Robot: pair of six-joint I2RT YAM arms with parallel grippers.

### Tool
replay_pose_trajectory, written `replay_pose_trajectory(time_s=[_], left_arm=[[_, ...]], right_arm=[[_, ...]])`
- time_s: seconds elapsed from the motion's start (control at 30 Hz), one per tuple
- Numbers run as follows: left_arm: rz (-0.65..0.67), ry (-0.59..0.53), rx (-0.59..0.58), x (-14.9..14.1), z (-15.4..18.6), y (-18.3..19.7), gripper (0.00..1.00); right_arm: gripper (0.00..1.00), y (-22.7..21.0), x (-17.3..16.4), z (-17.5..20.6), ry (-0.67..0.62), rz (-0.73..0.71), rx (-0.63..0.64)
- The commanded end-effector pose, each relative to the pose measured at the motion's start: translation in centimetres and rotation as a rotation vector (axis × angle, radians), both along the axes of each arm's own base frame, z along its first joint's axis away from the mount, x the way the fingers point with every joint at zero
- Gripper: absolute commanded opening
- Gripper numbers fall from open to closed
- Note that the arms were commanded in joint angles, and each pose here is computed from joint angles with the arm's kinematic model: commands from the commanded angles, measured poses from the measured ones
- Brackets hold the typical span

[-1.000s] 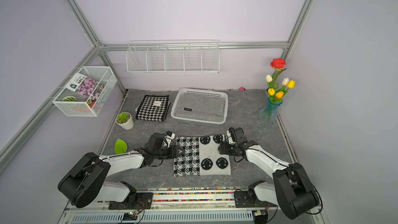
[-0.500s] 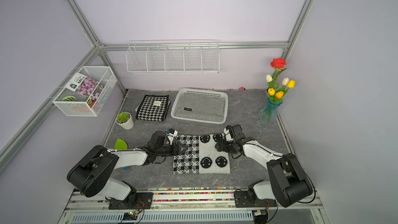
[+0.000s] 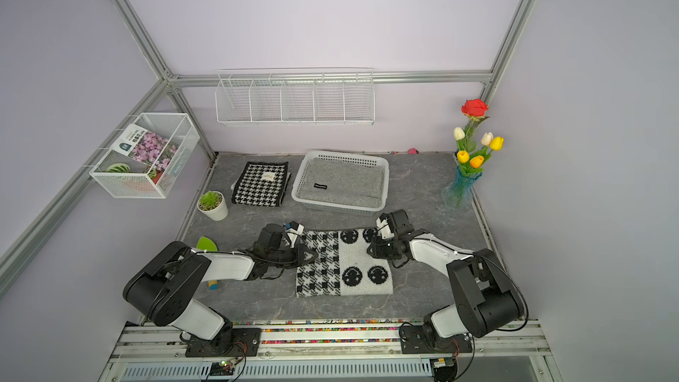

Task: Put the folded scarf in the basket
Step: Pick up the scarf at the center of the board.

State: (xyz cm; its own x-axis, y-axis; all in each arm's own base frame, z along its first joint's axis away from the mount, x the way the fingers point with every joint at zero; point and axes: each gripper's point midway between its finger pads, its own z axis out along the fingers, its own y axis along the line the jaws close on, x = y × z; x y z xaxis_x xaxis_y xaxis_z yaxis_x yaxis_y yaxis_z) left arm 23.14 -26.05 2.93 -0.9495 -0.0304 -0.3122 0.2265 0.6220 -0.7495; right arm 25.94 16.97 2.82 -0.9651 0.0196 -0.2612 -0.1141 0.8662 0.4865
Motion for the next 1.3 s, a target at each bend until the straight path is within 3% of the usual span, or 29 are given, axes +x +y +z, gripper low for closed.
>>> replay_pose_trajectory(time_s=[0.0, 0.13, 0.67, 0.77, 0.93, 1.1, 1.27], left_arm=[[-0.020, 0.041, 0.033, -1.5, -1.0, 0.7, 0.00], [-0.035, -0.019, 0.005, -1.6, 0.8, 0.6, 0.00], [-0.003, -0.209, -0.018, -1.0, 6.3, 1.1, 0.00], [0.014, -0.281, 0.003, -0.9, 9.0, 0.9, 0.00], [0.031, -0.424, -0.080, -0.9, 16.3, 0.6, 0.00], [0.076, -0.510, -0.102, 1.4, 21.5, 0.0, 0.00], [0.127, -0.554, -0.045, 4.6, 25.8, -0.4, 0.00]], right_arm=[[0.19, 0.3, -2.1, -0.9, 0.056, 0.047, 0.002], [0.00, 0.9, -2.6, -0.5, 0.034, 0.085, -0.004], [0.00, 2.5, -3.3, 5.9, -0.199, 0.158, 0.095], [0.00, 3.1, -3.4, 8.0, -0.256, 0.165, 0.106], [0.00, 3.7, -3.7, 13.5, -0.342, 0.189, 0.125], [0.00, 3.5, -2.6, 19.2, -0.447, 0.178, 0.117], [0.00, 2.8, 0.6, 23.2, -0.519, 0.134, 0.054]])
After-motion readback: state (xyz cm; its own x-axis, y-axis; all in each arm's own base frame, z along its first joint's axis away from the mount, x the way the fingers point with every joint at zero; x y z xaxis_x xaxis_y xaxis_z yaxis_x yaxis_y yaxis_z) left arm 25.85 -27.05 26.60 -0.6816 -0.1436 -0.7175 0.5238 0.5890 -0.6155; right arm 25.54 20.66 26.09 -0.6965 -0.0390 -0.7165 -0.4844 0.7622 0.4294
